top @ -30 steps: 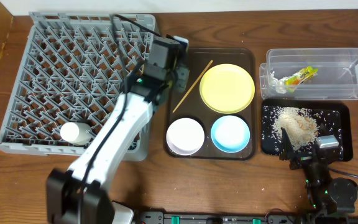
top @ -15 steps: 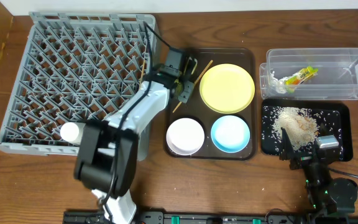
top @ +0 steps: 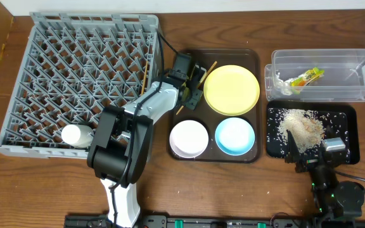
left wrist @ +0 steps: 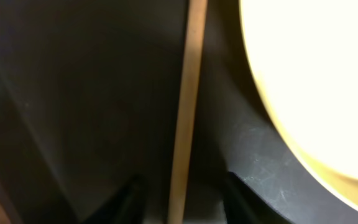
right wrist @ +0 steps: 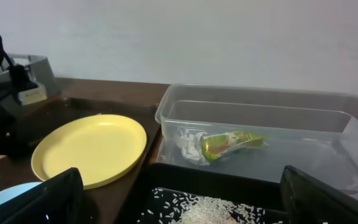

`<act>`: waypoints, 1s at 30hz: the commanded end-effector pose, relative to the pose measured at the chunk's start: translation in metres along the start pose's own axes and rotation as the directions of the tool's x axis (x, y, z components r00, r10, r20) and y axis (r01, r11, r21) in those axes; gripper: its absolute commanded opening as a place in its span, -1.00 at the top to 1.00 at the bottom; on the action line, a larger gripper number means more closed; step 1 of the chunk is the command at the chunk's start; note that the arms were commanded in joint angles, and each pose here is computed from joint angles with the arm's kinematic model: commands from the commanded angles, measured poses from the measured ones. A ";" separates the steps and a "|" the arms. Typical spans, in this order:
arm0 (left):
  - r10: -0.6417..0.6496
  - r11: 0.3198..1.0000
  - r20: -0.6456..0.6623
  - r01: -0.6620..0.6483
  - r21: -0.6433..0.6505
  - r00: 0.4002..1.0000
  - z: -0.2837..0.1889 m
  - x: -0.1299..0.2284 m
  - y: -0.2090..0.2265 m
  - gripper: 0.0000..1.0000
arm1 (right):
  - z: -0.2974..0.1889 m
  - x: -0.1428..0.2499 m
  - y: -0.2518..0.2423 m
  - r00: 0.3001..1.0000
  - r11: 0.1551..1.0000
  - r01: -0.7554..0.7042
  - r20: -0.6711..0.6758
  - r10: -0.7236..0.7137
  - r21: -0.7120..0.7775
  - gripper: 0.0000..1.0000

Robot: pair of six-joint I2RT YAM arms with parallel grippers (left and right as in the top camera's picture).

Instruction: Sort waste into correct bins and load items into the dishwasher

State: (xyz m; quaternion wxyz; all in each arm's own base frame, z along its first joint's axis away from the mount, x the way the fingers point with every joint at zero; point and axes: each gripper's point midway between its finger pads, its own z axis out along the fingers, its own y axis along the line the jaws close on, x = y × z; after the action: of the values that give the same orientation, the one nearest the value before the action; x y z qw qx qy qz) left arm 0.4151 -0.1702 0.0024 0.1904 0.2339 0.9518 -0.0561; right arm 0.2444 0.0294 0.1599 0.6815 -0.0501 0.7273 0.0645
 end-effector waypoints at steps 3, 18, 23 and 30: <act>0.009 0.999 -0.068 -0.011 -0.039 0.998 0.015 0.019 0.007 0.71 | 0.000 0.000 -0.001 1.000 1.000 0.006 0.001 -0.006 0.004 -0.99; -0.083 0.993 0.017 0.084 -0.083 0.996 -0.081 -0.009 0.015 0.85 | 0.000 0.000 -0.001 1.000 1.000 0.006 0.002 -0.006 0.004 -0.99; -0.099 0.990 0.119 0.110 -0.093 0.988 -0.137 -0.019 0.020 0.85 | 0.000 0.000 -0.001 1.000 1.000 0.006 0.002 -0.006 0.004 -0.98; -0.267 0.936 0.094 0.281 -0.210 0.959 -0.170 0.015 0.078 0.85 | 0.000 0.000 -0.001 1.000 1.000 0.006 0.002 -0.006 0.004 -0.99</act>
State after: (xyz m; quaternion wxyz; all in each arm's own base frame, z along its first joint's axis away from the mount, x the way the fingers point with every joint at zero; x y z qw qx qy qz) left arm 0.3771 -0.0985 0.1555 0.2449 0.1351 0.9599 -0.0184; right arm 0.2444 0.0294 0.1600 0.6816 -0.0501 0.7271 0.0645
